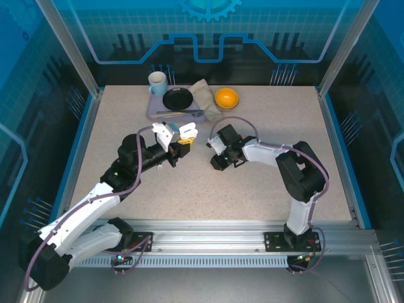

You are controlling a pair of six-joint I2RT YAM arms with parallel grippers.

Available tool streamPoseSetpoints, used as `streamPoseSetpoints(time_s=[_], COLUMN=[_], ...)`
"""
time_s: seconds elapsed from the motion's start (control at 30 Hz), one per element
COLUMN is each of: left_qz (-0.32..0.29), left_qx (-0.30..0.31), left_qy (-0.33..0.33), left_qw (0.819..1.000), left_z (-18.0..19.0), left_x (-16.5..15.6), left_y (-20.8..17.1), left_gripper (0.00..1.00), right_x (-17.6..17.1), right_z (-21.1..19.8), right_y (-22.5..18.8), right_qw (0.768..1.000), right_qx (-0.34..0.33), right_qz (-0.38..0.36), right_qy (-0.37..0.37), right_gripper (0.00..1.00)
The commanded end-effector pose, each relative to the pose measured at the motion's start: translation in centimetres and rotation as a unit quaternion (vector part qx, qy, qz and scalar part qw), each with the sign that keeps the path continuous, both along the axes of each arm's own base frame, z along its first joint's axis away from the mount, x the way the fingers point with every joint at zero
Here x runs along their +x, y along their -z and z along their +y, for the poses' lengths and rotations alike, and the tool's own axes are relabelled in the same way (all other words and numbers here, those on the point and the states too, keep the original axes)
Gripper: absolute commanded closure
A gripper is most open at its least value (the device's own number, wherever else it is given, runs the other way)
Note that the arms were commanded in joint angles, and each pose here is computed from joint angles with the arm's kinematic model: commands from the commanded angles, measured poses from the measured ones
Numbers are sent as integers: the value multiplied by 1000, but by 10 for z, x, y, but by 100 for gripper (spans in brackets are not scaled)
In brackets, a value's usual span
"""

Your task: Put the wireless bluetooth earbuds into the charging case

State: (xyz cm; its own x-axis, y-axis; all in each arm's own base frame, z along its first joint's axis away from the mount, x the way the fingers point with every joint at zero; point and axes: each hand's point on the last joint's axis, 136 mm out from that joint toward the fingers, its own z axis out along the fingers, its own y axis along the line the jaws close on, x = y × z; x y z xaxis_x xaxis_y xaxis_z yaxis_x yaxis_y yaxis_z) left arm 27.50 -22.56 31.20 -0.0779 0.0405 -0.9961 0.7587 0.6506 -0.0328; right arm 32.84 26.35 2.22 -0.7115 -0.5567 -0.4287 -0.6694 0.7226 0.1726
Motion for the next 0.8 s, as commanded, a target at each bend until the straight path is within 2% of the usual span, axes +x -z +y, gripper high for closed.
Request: streamPoseSetpoints(time_s=[0.0, 0.13, 0.23, 0.43, 0.57, 0.67, 0.73, 0.77], left_qz=[-23, -21, -13, 14, 28, 41, 46, 46], left_qx=[-5, -17, -33, -58, -73, -85, -89, -89], left_qy=[-14, -34, -59, -122, -181, -214, -236, -242], left_qw=[1000, 999, 998, 991, 980, 972, 967, 965], left_z=[6, 13, 22, 45, 67, 82, 93, 96], left_x=[-1, 3, 8, 24, 37, 47, 52, 54], left_y=[-9, -12, -15, -20, -25, -32, -38, -40], left_gripper=[100, 100, 100, 100, 100, 100, 100, 100], right_x=[-6, -4, 0, 2, -12, -23, -26, -28], right_z=[0, 4, 10, 32, 70, 108, 132, 144], right_y=[8, 4, -16, -80, -100, -100, -95, -93], right_qw=[999, 999, 1000, 997, 997, 997, 996, 996], right_qx=[-30, -31, -11, 51, 54, 32, 5, -7], right_qz=[15, 13, -3, -40, -41, -37, -40, -46], right_qy=[-28, -26, -15, 29, 46, 61, 80, 81], right_gripper=[72, 55, 46, 39, 37, 31, 24, 15])
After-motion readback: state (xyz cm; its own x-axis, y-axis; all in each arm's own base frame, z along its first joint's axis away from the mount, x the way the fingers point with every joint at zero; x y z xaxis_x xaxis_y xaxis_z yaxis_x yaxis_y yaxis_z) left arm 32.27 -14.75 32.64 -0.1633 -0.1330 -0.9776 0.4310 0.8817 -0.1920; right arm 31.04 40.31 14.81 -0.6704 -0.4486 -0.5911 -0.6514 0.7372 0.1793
